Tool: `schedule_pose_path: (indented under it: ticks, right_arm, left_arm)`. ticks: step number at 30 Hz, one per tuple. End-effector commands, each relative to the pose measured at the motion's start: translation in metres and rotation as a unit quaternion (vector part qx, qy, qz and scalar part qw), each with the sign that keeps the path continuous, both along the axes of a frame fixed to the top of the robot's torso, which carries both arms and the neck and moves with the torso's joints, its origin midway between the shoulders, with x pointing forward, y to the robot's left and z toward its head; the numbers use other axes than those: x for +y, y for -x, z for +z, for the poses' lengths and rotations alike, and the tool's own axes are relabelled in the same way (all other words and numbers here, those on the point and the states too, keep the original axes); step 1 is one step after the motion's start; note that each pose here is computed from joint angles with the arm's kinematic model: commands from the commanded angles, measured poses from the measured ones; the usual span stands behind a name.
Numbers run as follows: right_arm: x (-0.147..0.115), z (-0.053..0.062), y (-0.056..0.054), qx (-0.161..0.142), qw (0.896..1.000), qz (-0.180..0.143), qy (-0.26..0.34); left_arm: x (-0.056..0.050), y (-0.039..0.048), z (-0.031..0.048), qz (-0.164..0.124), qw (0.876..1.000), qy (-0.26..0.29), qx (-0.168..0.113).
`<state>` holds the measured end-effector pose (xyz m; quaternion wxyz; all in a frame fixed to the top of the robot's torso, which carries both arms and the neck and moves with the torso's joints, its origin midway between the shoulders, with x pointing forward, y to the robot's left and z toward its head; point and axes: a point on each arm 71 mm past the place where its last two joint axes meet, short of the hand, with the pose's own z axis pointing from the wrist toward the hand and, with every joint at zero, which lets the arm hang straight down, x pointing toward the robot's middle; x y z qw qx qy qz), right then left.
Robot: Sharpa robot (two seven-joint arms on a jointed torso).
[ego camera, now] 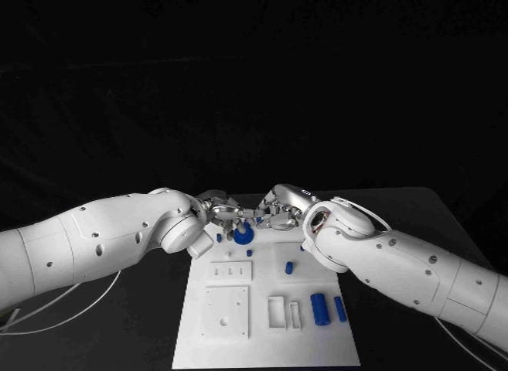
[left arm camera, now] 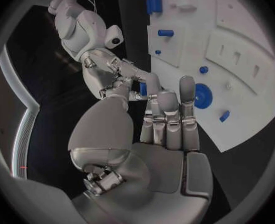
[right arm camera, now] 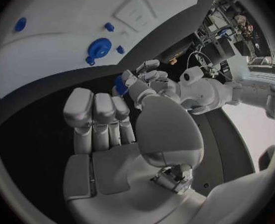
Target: Assemble the parts on the task board
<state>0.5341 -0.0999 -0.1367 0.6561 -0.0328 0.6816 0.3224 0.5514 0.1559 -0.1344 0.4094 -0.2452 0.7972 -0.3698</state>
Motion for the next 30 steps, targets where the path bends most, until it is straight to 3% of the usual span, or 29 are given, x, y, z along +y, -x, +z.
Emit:
schedule_pose_path:
  ticks: [1, 30]
  right_arm:
    - [0.0018, -0.0013, 0.001, 0.007, 1.0, 0.005, 0.014]
    - [0.0088, 0.0001, 0.0048, 0.009, 1.0, 0.011, 0.017]
  left_arm:
    - [-0.0015, 0.0006, 0.0002, -0.011, 1.0, -0.014, -0.002]
    - [-0.0035, -0.0029, -0.0005, -0.003, 1.0, -0.028, -0.01]
